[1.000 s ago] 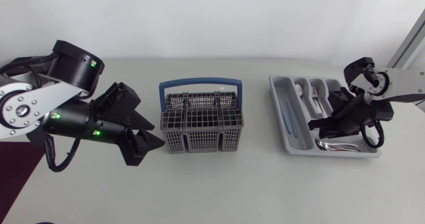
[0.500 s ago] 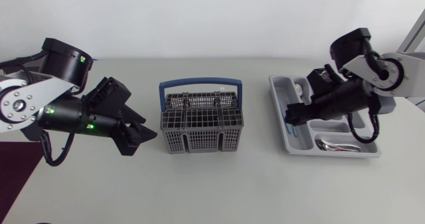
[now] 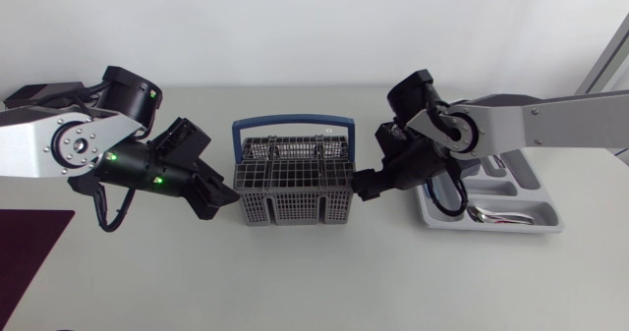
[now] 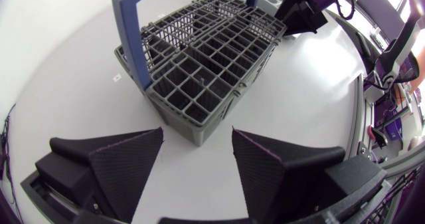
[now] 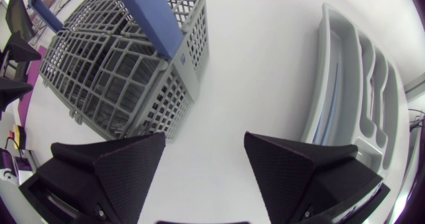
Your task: Unload the cutlery basket into the drawer organizer.
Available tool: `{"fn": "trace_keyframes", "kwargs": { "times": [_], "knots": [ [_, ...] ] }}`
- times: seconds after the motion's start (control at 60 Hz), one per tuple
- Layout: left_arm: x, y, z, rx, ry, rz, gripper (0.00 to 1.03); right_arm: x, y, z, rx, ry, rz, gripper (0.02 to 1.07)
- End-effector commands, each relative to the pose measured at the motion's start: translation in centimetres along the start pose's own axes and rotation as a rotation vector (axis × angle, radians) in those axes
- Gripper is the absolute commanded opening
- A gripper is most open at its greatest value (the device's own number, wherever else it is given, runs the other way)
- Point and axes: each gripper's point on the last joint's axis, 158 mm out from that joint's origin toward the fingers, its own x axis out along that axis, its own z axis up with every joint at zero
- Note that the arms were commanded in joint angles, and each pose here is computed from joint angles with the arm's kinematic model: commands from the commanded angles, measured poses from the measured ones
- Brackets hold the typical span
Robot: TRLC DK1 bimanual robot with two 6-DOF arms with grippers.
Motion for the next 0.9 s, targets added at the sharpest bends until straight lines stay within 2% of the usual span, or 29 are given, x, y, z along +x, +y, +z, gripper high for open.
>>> {"fn": "trace_keyframes", "kwargs": {
  "times": [0.0,0.317,0.767,0.883],
  "knots": [
    [0.4,0.3,0.9,0.009,-0.011,-0.003,0.91,0.4,1.1,1.1,0.019,-0.020,0.007,0.88],
    [0.9,0.4,0.8,0.008,-0.002,-0.008,0.91,0.3,-0.3,1.0,0.027,-0.029,-0.062,0.88],
    [1.2,-0.3,0.9,0.019,-0.002,-0.019,0.92,-1.3,-1.4,0.7,0.033,-0.062,-0.092,0.89],
    [-0.5,-0.2,1.2,0.020,-0.030,0.008,0.95,-3.2,-1.7,0.8,0.007,-0.102,-0.105,0.97]
  ]
}}
